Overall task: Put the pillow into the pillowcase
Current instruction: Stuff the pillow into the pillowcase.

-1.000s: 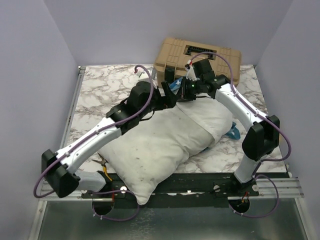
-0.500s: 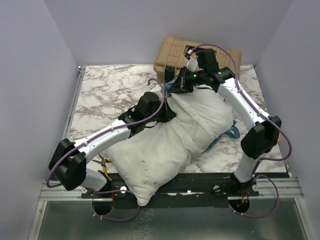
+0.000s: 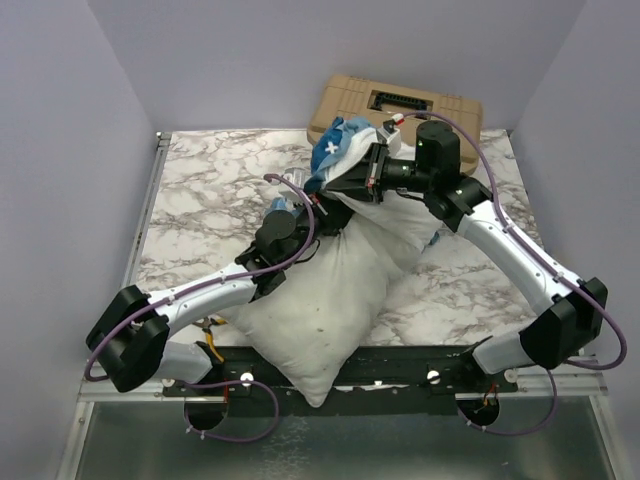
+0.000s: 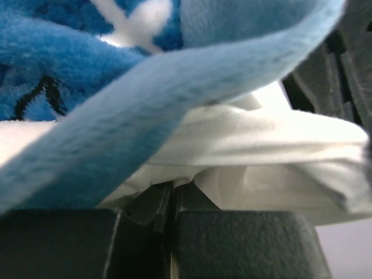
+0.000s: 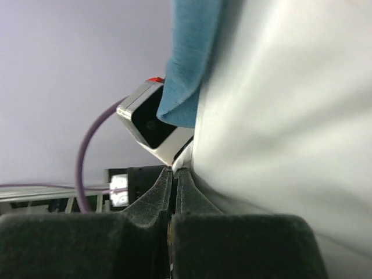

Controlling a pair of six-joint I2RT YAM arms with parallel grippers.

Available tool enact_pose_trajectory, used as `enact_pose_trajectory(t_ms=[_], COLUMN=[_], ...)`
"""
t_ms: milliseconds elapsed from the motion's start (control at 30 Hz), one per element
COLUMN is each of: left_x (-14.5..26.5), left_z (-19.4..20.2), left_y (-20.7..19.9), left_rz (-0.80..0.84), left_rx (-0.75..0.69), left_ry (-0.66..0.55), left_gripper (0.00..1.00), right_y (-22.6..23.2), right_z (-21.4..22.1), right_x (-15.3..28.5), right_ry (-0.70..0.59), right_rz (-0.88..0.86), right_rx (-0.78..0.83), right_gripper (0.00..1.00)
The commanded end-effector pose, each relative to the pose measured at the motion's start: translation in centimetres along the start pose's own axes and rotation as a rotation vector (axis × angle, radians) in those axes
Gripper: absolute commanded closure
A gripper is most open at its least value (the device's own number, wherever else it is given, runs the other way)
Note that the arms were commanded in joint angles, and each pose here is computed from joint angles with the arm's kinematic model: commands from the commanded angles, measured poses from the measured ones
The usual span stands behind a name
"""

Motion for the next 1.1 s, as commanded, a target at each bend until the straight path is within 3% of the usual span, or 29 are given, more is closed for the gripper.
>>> enact_pose_trajectory(t_ms=[0,200,367,467,567,767,833,967,1067], left_x=[0.7,1.6,2.1,3.4,4.9,6.6,6.3,3.5,2.0], left_z=[-8.8,-12.7,-15.5,-17.4,-19.8,-23.5,-24.1,-24.0,-23.5], left_y=[-6.5,-12.9,-16.9,-17.3,-15.9,-15.2,-14.3,-12.8,-10.8], left_rz=[0.23,0.43,0.521,0.531,0.44,0.394,0.357,0.235,0.197], left_rx=[0.004,-0.052,-0.075,-0.095,-0.097,-0.159,-0.178,-0.256,-0.243], left_ry=[-0.396,-0.497,-0.582,-0.71,-0.835,-0.923,-0.902,-0.692,-0.6], left_gripper=[1.0,1.0,1.0,1.0,1.0,1.0,1.0,1.0,1.0], right_y=[8.2,8.6,7.9,8.3,8.5,6.1,5.5,5.8,5.9], right_z=[5.5,6.4,9.1,10.1,9.8,9.4,8.5,6.4,5.0], right_x=[3.4,3.6,1.8,1.6,2.0,2.2,2.1,2.4,2.4], right_ry=[0.181,0.189,0.307,0.329,0.281,0.236,0.178,0.038,-0.026], right_rz=[-0.245,-0.241,-0.23,-0.24,-0.225,-0.115,-0.049,0.031,0.072], right_rx=[0.055,0.131,0.182,0.232,0.293,0.393,0.42,0.469,0.537], right_gripper=[1.0,1.0,1.0,1.0,1.0,1.0,1.0,1.0,1.0])
Point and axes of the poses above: each gripper's point midway between its finger pads, its own x axis back along the fingers, its own y axis along the line the jaws close on, z = x × y, the point moved 2 cm from there along x, back along the fingers, and after that the axes turned 6 degrees about -x, right-handed, at the moved point
